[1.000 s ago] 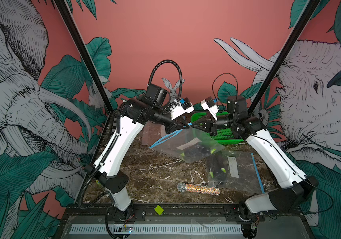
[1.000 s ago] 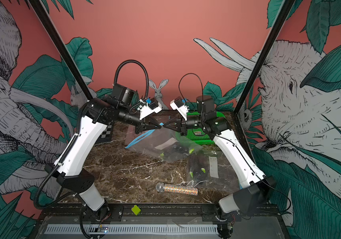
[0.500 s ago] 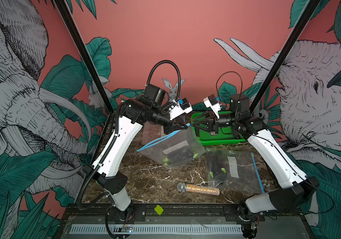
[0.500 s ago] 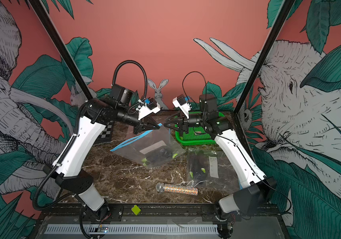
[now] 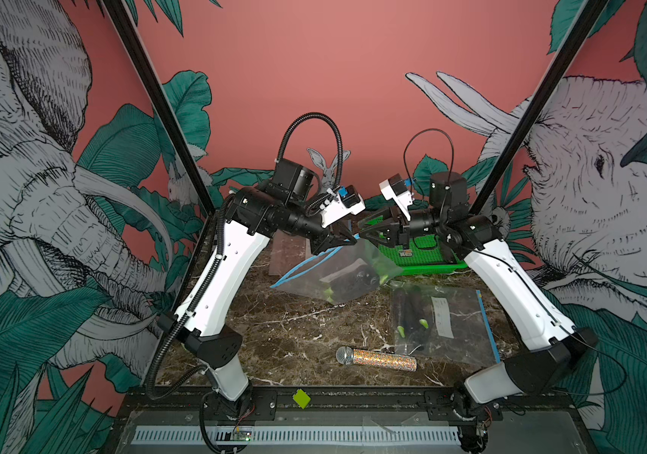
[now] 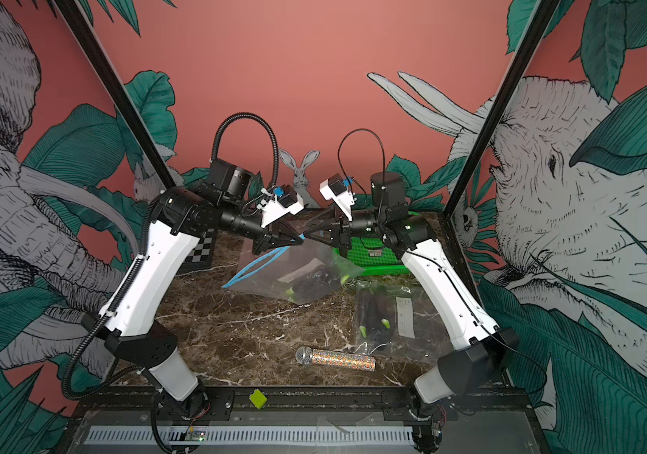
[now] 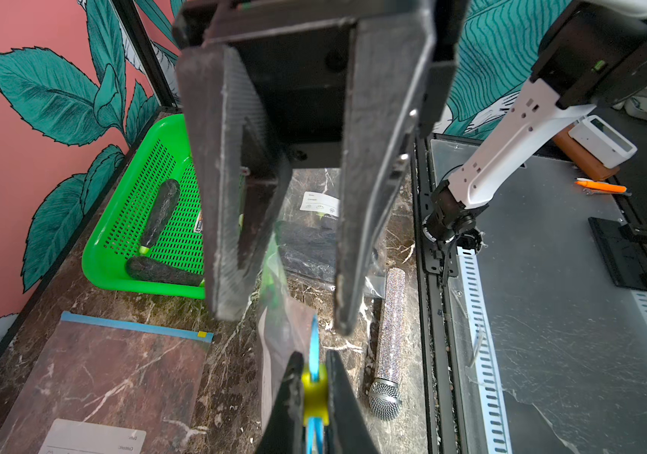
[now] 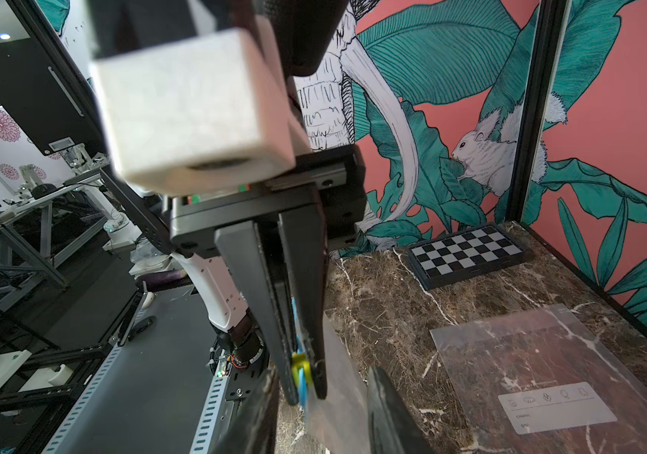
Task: Place the eggplant in a zip-top bag and seal the zipper
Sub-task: Zip the zipper on the zipper food storage bag.
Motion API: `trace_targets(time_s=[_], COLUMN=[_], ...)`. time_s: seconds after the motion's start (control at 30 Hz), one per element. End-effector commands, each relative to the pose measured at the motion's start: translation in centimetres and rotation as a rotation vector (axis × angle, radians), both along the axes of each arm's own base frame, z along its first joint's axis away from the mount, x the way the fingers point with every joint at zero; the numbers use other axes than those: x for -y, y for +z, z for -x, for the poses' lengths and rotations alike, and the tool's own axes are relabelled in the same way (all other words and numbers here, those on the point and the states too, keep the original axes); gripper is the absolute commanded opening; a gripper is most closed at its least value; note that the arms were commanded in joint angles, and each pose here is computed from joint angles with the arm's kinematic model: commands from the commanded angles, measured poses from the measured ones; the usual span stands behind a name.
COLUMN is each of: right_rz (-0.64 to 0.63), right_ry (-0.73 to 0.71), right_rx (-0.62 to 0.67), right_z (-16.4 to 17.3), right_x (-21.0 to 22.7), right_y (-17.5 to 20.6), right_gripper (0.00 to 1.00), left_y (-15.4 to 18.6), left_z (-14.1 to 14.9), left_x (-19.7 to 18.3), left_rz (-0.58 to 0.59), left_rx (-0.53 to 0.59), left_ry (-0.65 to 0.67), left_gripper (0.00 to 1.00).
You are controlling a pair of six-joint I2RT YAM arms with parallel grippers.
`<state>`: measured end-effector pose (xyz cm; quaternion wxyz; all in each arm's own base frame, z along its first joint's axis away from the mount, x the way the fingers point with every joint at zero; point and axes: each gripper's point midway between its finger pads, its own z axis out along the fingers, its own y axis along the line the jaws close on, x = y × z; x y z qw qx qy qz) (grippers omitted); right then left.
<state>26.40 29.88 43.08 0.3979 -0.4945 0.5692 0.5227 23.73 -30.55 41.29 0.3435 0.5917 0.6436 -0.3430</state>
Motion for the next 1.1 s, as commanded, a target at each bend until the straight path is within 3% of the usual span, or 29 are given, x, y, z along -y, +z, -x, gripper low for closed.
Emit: trace_targets(time_s=[0.0, 0.3, 0.43, 0.57, 0.77, 0.9, 1.07], right_rz=[-0.007, 0.003, 0.006, 0.013, 0.017, 0.020, 0.011], right_ry=[0.038, 0.036, 0.045, 0.054, 0.055, 0.040, 0.037], right_rx=[0.021, 0.025, 0.011, -0.002, -0.004, -0.005, -0.003], right_z=[0.6, 1.2, 1.2, 1.2, 1.2, 1.0, 1.1], right_x=[-0.4, -0.4, -0.6, -1.0, -1.2, -1.2, -1.1], right_y=[0.5, 0.3, 0.0, -0.6, -0.9, -1.0, -0.7], right_gripper=[0.36, 0.35, 0.15, 0.06, 0.06, 0.00, 0.00], left_y=[0.9, 0.9, 0.8, 1.0, 1.1, 1.1, 1.5], left_z=[0.7, 0.4, 0.3, 0.2, 0.3, 0.2, 0.2], left_x=[-0.4, -0.2, -0.1, 0.0, -0.2, -0.2, -0.4], left_rz=[0.016, 0.017, 0.016, 0.020, 0.017, 0.015, 0.020], left_rx=[0.008, 0.011, 0.011, 0.015, 0.023, 0.026, 0.032], left_ry=[-0.018, -0.019, -0.019, -0.018, -0.014, -0.006, 0.007], left_gripper=[0.07, 0.07, 0.07, 0.07, 0.07, 0.07, 0.18])
